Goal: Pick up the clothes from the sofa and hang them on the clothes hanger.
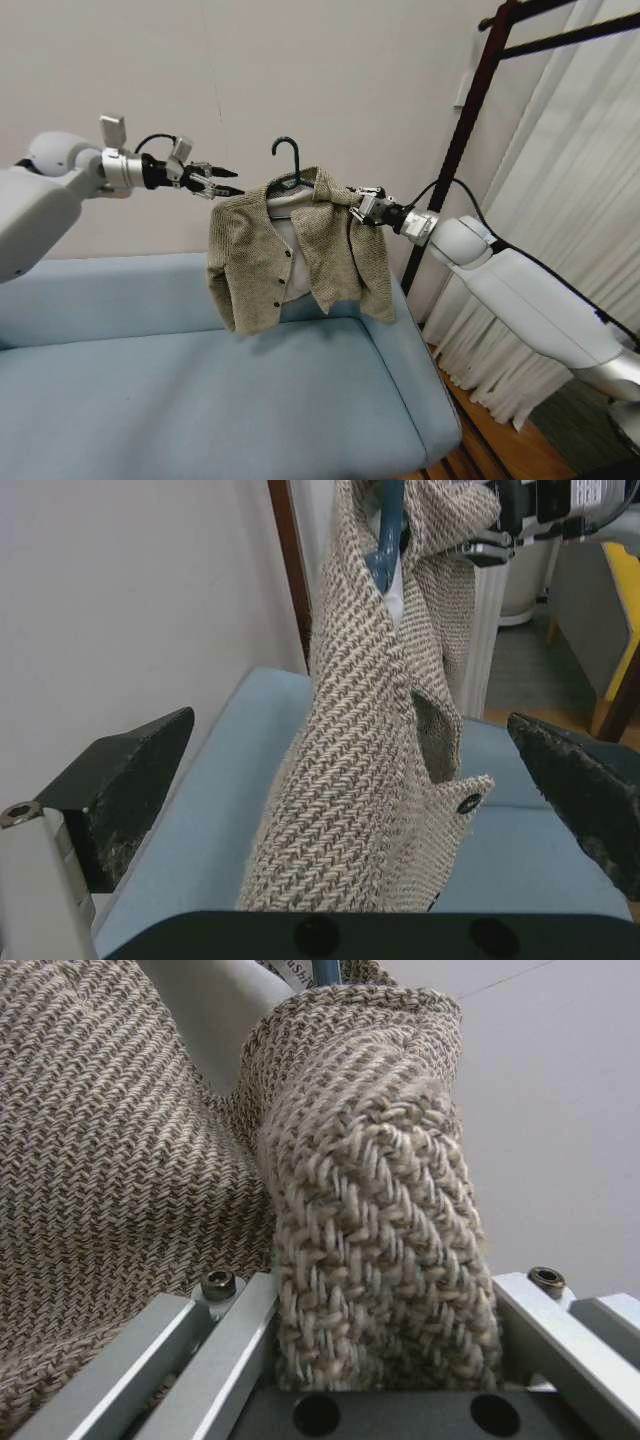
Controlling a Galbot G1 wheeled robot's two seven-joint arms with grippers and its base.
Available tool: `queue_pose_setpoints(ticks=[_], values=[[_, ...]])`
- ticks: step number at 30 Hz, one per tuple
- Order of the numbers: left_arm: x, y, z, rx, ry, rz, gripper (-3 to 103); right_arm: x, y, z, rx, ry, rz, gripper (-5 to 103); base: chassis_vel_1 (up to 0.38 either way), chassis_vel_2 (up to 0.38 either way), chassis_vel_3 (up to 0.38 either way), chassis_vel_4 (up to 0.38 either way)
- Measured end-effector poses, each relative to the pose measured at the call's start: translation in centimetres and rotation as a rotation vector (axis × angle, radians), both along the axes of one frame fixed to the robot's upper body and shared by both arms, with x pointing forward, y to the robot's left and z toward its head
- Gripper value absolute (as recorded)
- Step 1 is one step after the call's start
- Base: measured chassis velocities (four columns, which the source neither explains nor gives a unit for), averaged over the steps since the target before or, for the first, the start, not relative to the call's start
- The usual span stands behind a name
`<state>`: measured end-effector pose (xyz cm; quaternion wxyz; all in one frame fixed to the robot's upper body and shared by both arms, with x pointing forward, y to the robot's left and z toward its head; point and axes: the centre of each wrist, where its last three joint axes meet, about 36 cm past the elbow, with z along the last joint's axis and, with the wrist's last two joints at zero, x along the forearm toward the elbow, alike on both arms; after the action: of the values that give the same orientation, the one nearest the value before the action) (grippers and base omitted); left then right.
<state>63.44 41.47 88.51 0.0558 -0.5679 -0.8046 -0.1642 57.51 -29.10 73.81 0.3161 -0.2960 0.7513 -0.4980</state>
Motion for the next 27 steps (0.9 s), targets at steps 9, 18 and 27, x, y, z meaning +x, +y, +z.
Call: queue_pose_setpoints(ticks=[9, 18, 27], values=[[1.1, -2.4, 0.2, 0.046, 0.024, -0.037, 100, -0.5, -0.9, -0.8, 0.006, 0.013, 0.0, 11, 0.0, 0.0, 0.0, 0.0], [1.4, -3.8, -0.3, 0.086, 0.047, -0.078, 76, -1.0, -0.7, -0.9, 0.01, 0.013, 0.011, 11, 0.0, 0.0, 0.0, 0.0], [1.8, -4.5, -0.7, 0.102, 0.055, -0.095, 43, -1.2, -0.8, -0.7, 0.012, 0.011, 0.012, 11, 0.0, 0.0, 0.0, 0.0]])
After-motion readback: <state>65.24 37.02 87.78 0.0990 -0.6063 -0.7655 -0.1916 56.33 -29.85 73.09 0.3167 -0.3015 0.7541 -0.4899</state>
